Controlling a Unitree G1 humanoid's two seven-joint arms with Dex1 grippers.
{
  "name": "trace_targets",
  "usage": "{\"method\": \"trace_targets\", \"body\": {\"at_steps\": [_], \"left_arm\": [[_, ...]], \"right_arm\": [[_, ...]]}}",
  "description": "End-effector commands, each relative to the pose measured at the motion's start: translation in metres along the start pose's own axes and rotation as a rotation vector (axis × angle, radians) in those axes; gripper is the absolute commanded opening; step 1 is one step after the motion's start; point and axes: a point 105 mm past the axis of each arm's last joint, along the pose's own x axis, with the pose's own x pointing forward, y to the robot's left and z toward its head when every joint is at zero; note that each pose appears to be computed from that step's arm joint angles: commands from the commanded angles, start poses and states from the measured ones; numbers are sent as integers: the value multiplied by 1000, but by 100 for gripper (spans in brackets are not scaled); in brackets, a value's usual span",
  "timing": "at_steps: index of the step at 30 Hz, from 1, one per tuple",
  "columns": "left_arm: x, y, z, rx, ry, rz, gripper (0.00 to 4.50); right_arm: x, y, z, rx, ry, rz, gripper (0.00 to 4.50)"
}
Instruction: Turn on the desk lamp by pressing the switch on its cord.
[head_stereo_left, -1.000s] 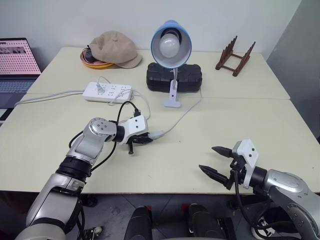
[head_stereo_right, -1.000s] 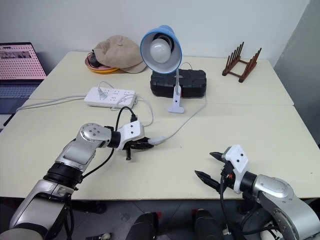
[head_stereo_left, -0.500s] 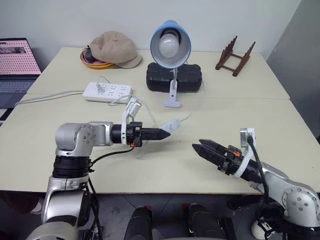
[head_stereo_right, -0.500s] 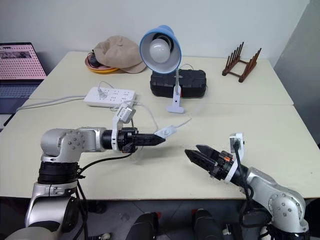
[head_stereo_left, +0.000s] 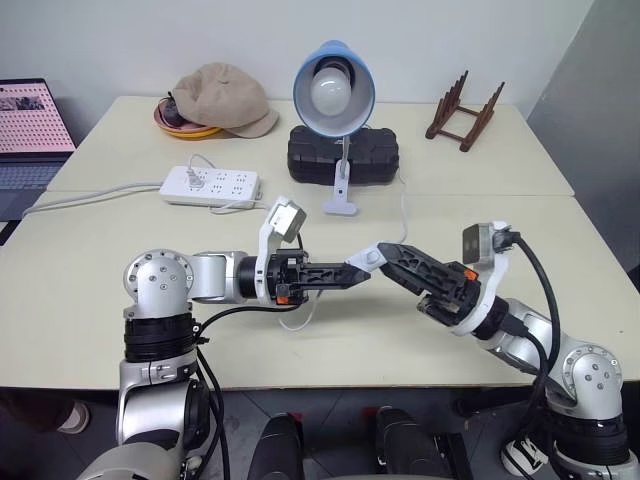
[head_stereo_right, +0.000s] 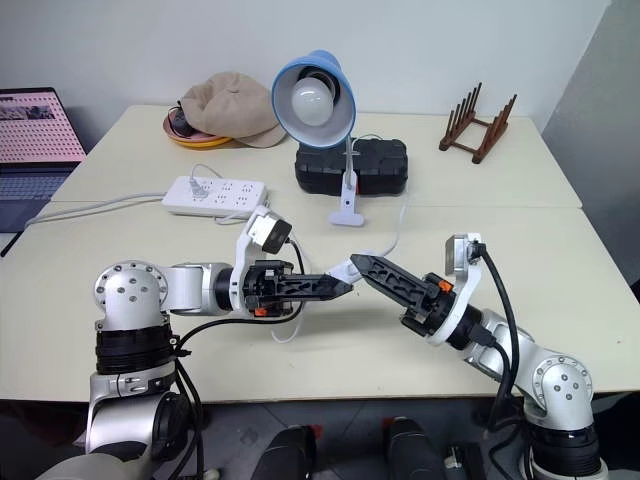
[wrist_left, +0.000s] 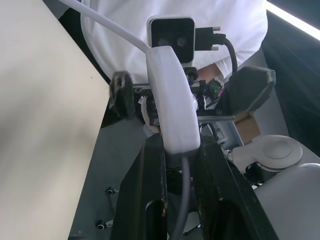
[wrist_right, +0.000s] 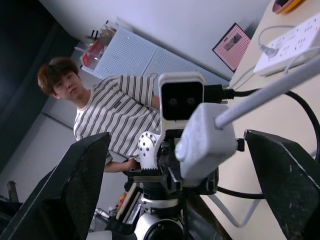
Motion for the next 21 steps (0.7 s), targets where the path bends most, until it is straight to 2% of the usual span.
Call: {"method": "trace_targets", "body": {"at_steps": [1, 6, 7, 14, 21], "left_arm": [[4, -13, 0, 29, 3, -46, 38], [2, -14, -1, 23, -9, -46, 38], [2, -14, -1, 23, -10, -46, 38], [2, -16, -1, 20, -16, -46, 38], [1, -16, 0, 19, -21, -43, 38]], "right_arm": [[6, 15, 1, -37, 14, 54, 450], [8, 14, -1, -44, 33, 54, 450], [9, 14, -1, -46, 37, 54, 412], [11, 13, -3, -53, 50, 52, 275], [11, 11, -2, -61, 54, 44, 118]]}}
